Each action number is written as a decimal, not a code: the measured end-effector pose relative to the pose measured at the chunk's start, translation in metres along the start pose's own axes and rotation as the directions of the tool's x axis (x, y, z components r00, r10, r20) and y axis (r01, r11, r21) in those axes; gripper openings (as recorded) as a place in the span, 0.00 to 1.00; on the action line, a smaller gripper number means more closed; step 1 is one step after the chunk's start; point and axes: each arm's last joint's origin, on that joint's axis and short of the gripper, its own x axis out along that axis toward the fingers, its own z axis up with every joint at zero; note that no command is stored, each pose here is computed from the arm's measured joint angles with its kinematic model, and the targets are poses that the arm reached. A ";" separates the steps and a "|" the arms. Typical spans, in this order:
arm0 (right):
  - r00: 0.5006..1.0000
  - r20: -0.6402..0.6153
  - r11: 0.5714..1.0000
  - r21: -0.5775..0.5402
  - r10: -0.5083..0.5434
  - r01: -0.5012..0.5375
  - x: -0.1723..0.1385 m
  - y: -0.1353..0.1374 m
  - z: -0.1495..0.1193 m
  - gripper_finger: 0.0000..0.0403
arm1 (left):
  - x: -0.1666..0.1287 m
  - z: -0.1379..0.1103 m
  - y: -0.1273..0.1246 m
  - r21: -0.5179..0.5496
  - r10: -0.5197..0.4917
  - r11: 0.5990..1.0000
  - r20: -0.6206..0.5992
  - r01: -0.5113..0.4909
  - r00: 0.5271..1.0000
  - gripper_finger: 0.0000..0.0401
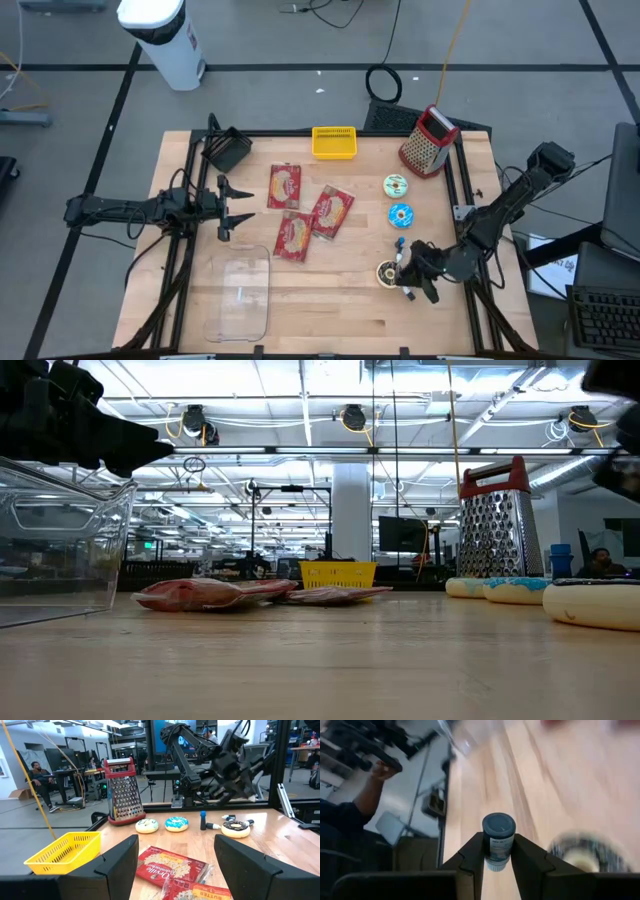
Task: Pick & Place Food Item
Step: Put the brown food coloring bottle into the black bin
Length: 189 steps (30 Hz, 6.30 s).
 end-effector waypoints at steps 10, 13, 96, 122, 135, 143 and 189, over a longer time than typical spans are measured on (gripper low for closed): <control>0.958 0.283 0.946 -0.320 0.049 0.047 0.007 -0.003 0.042 0.18 | 0.000 0.009 0.001 -0.014 0.008 1.000 0.088 -0.006 0.996 0.64; 0.934 0.356 0.927 -0.358 0.027 0.110 0.009 -0.010 0.055 0.18 | -0.001 0.014 0.001 -0.109 0.004 0.994 0.149 0.013 0.989 0.64; 0.774 0.620 0.753 -0.568 0.126 0.333 0.070 -0.091 0.173 0.19 | 0.233 0.052 -0.011 0.092 0.061 0.995 -0.236 -0.040 0.970 0.73; 0.785 0.610 0.758 -0.562 0.108 0.332 0.071 -0.092 0.172 0.19 | 0.233 0.053 -0.012 0.076 0.006 0.997 -0.227 0.012 0.974 0.29; 0.773 0.631 0.780 -0.515 0.063 0.356 0.070 -0.093 0.173 0.27 | 0.232 0.054 -0.012 0.105 0.013 0.994 -0.230 0.011 0.973 0.12; 0.773 0.631 0.781 -0.513 0.062 0.356 0.048 -0.079 0.179 0.44 | 0.210 0.076 0.001 0.192 0.202 0.970 -0.302 -0.148 0.932 0.15; 0.834 0.551 0.794 -0.495 -0.028 0.354 0.037 -0.079 0.175 0.45 | 0.021 -0.015 0.153 0.091 0.529 0.286 -0.845 -0.954 0.077 0.16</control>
